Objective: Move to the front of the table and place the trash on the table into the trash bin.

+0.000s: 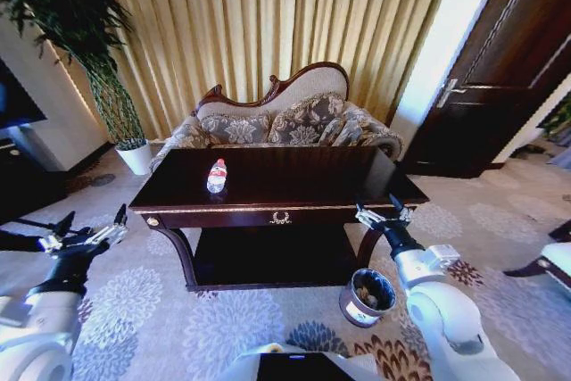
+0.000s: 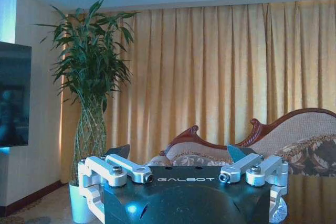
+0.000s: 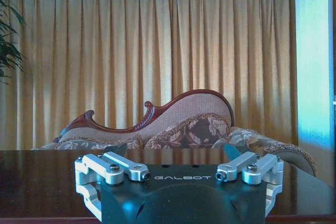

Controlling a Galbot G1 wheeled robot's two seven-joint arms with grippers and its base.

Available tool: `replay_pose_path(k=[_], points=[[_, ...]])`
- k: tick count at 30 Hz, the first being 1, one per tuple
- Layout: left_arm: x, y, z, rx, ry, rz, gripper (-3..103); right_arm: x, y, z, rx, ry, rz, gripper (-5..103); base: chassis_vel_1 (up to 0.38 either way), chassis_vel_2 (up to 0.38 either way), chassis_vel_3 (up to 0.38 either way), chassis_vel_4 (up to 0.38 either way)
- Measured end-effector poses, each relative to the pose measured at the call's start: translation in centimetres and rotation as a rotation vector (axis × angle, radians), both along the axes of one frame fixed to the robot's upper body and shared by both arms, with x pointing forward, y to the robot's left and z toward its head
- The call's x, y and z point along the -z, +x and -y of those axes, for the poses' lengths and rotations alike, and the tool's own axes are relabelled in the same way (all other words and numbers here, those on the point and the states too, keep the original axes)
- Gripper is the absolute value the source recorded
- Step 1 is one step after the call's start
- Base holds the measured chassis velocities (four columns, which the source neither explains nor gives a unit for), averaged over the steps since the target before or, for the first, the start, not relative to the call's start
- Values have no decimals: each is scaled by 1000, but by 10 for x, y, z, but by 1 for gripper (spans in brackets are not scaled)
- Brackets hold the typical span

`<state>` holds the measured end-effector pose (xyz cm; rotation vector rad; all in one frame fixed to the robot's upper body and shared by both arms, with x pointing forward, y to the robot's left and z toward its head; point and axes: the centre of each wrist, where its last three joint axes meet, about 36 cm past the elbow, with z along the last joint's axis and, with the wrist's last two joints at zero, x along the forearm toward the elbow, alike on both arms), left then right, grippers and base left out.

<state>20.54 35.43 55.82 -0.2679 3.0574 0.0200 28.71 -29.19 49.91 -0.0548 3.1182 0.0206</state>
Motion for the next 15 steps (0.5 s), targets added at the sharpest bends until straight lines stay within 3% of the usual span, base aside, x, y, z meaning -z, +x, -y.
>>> replay_pose_path(k=[15], points=[[2, 1, 1, 32, 4, 0, 100, 5, -2, -1, -34, 3, -18, 100, -20, 20, 18, -20]])
